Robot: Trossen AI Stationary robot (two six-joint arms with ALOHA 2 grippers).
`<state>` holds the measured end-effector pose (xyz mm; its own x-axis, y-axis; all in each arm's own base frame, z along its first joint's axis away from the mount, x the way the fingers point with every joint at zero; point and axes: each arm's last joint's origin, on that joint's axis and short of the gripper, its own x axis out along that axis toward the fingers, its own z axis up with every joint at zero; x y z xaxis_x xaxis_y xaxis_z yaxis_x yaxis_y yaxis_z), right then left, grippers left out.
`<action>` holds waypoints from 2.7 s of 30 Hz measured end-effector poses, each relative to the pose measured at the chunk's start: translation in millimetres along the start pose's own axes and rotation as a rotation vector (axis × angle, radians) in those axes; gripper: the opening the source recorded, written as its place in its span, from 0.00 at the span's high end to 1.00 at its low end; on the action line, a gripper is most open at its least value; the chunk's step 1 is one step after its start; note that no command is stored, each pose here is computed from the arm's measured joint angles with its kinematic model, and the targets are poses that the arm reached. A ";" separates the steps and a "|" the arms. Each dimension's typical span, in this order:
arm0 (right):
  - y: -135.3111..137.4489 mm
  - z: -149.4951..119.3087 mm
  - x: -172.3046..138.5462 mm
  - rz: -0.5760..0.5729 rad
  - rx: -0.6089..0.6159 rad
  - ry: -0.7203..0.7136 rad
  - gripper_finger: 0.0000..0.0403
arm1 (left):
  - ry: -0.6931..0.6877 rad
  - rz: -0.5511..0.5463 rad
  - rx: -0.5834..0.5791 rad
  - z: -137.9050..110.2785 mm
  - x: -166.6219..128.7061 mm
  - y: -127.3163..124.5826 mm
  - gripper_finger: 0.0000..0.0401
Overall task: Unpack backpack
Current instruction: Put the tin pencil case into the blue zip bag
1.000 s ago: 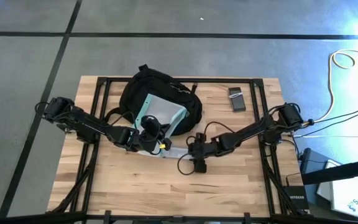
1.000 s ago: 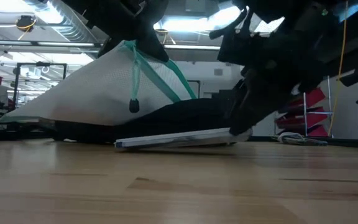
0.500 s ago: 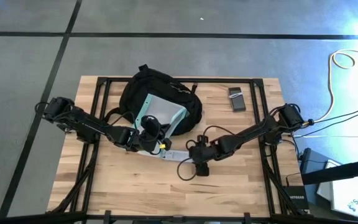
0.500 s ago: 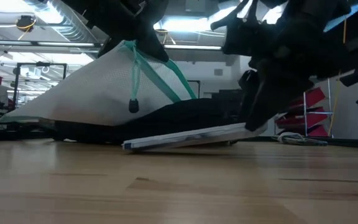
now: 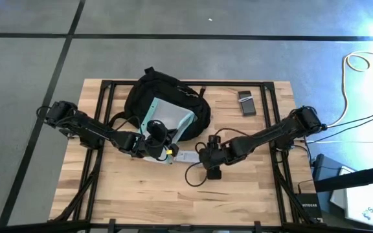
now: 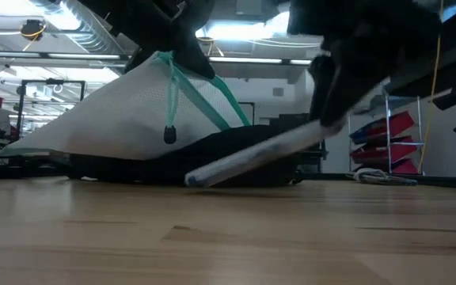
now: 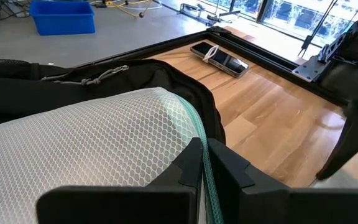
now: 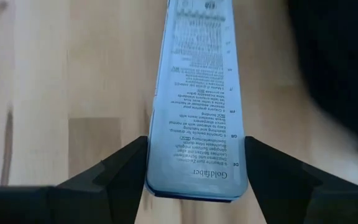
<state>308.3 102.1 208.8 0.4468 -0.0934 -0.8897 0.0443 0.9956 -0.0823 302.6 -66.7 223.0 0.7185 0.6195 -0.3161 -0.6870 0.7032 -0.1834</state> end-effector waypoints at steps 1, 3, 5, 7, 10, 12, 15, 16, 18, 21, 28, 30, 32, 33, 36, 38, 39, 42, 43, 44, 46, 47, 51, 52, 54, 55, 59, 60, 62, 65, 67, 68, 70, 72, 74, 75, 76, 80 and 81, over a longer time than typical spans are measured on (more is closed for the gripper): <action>-1.6 0.4 -5.6 -0.004 0.001 -0.015 0.41 | 0.000 0.000 0.000 0.0 0.0 0.0 0.99; -5.3 1.0 -18.2 -0.017 0.005 -0.047 0.42 | 0.000 0.000 0.000 -0.1 -0.1 0.0 0.99; -8.7 0.7 -30.9 -0.011 0.005 -0.072 0.42 | 0.001 0.000 0.001 -0.1 -0.1 0.0 0.99; -12.8 -1.6 -44.1 -0.007 -0.007 -0.084 0.42 | 0.001 0.001 0.001 -0.1 0.0 0.1 0.99; -20.2 -5.9 -66.4 -0.005 -0.007 -0.115 0.42 | 0.001 0.001 0.002 -0.2 0.0 0.1 0.99; -24.7 -7.3 -80.7 -0.002 -0.001 -0.159 0.42 | 0.001 0.001 0.002 -0.2 0.0 0.2 0.99; -29.6 -9.2 -96.3 0.005 0.015 -0.211 0.42 | 0.000 0.000 0.000 -0.1 -0.1 0.0 0.99; -30.5 -9.5 -99.3 0.004 0.024 -0.223 0.42 | 0.000 0.000 0.000 0.0 0.0 0.0 0.99; -31.0 -9.0 -101.4 0.009 0.053 -0.247 0.42 | 0.000 0.000 0.000 0.0 0.0 0.0 0.99; -28.8 -10.1 -91.4 0.010 0.066 -0.244 0.42 | 0.000 0.000 0.000 0.1 0.0 -0.1 0.99; -19.2 -22.3 -36.3 -0.034 0.006 -0.149 0.55 | 0.000 0.000 0.000 0.1 0.0 -0.1 0.99; -18.6 -24.2 -21.0 -0.040 -0.015 -0.150 0.64 | 0.000 0.000 -0.001 0.2 0.0 -0.1 0.99; -17.3 -25.0 -9.2 -0.038 -0.029 -0.166 0.76 | 0.000 -0.001 -0.001 0.2 -0.1 -0.2 0.99; -16.5 -25.8 -4.2 -0.031 -0.031 -0.173 0.83 | 0.000 -0.001 0.000 0.2 -0.1 -0.2 0.99; -17.4 -27.3 12.0 0.012 -0.027 -0.186 0.97 | 0.000 0.000 -0.001 0.2 0.0 -0.1 0.99; -19.7 -32.4 25.1 0.012 -0.011 -0.160 0.97 | 0.000 -0.001 -0.001 0.2 -0.1 -0.2 0.99; -21.7 -35.7 32.5 0.004 -0.001 -0.145 0.97 | -0.001 -0.001 -0.001 0.2 -0.1 -0.2 0.99; -29.0 -46.1 55.5 0.021 0.043 -0.103 0.99 | 0.000 -0.001 -0.001 0.2 -0.1 -0.2 0.99; -31.1 -49.1 62.8 0.046 0.061 -0.087 0.99 | 0.000 -0.001 -0.001 0.2 -0.1 -0.2 0.99; -33.2 -51.0 69.5 0.060 0.084 -0.078 0.99 | 0.000 -0.001 -0.001 0.1 -0.1 -0.2 0.99; -36.5 -53.3 80.4 0.081 0.126 -0.055 1.00 | -0.001 0.000 -0.001 0.2 0.0 -0.2 0.99; -37.6 -54.1 85.0 0.094 0.136 -0.046 1.00 | 0.000 -0.001 -0.001 0.1 0.0 -0.3 0.99; -36.2 -51.8 92.4 0.139 0.137 -0.066 1.00 | -0.001 0.000 -0.001 0.2 0.0 -0.2 0.99; -35.7 -50.9 92.4 0.144 0.124 -0.079 1.00 | 0.000 -0.001 -0.001 0.1 0.0 -0.3 0.99; -35.7 -49.9 89.7 0.157 0.109 -0.098 1.00 | 0.000 -0.001 0.000 0.1 0.0 -0.2 0.99; -36.0 -48.8 86.6 0.160 0.100 -0.110 1.00 | 0.000 -0.001 -0.001 0.1 0.0 -0.3 0.99; -38.3 -48.7 73.2 0.157 0.071 -0.119 1.00 | 0.000 0.000 0.000 0.0 0.0 -0.2 0.99; -38.9 -48.0 69.4 0.156 0.067 -0.126 1.00 | 0.000 0.000 0.000 0.0 0.0 -0.2 0.99; -40.4 -46.0 60.8 0.149 0.068 -0.147 1.00 | 0.000 0.000 0.000 0.1 0.0 -0.1 0.99; -42.1 -39.6 46.5 0.155 0.084 -0.209 1.00 | 0.000 0.000 0.000 0.1 -0.1 -0.2 0.99; -40.7 -39.6 44.6 0.180 0.083 -0.209 0.99 | 0.000 0.000 0.000 0.0 0.0 -0.2 0.99; -39.4 -39.9 44.3 0.183 0.080 -0.209 0.98 | 0.000 -0.001 0.000 0.1 -0.1 -0.2 0.99; -39.0 -39.9 44.4 0.183 0.078 -0.208 0.93 | 0.000 0.000 0.000 0.1 0.0 -0.2 0.99; -36.9 -41.8 44.9 0.168 0.074 -0.193 0.86 | 0.000 0.000 0.000 0.1 0.0 -0.2 0.99; -34.8 -44.7 46.4 0.153 0.056 -0.170 0.76 | 0.000 0.000 0.000 0.1 0.0 -0.2 0.99; -34.1 -45.0 46.5 0.146 0.054 -0.171 0.71 | 0.000 0.000 0.000 0.1 0.0 -0.1 0.99; -32.4 -45.4 46.2 0.135 0.053 -0.173 0.65 | 0.000 0.000 0.000 0.0 0.0 -0.2 0.99; -27.8 -46.5 45.0 0.085 0.047 -0.184 0.39 | 0.000 0.000 -0.001 0.1 0.0 -0.2 0.99; -27.8 -46.3 44.9 0.087 0.055 -0.186 0.33 | 0.000 -0.001 -0.001 0.1 0.0 -0.2 0.99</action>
<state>285.8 70.3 150.3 0.6083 -0.0115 -0.7937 0.0453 0.9988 0.0203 302.7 -66.8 223.2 0.7189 0.6192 -0.3158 -0.6866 0.7033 -0.1840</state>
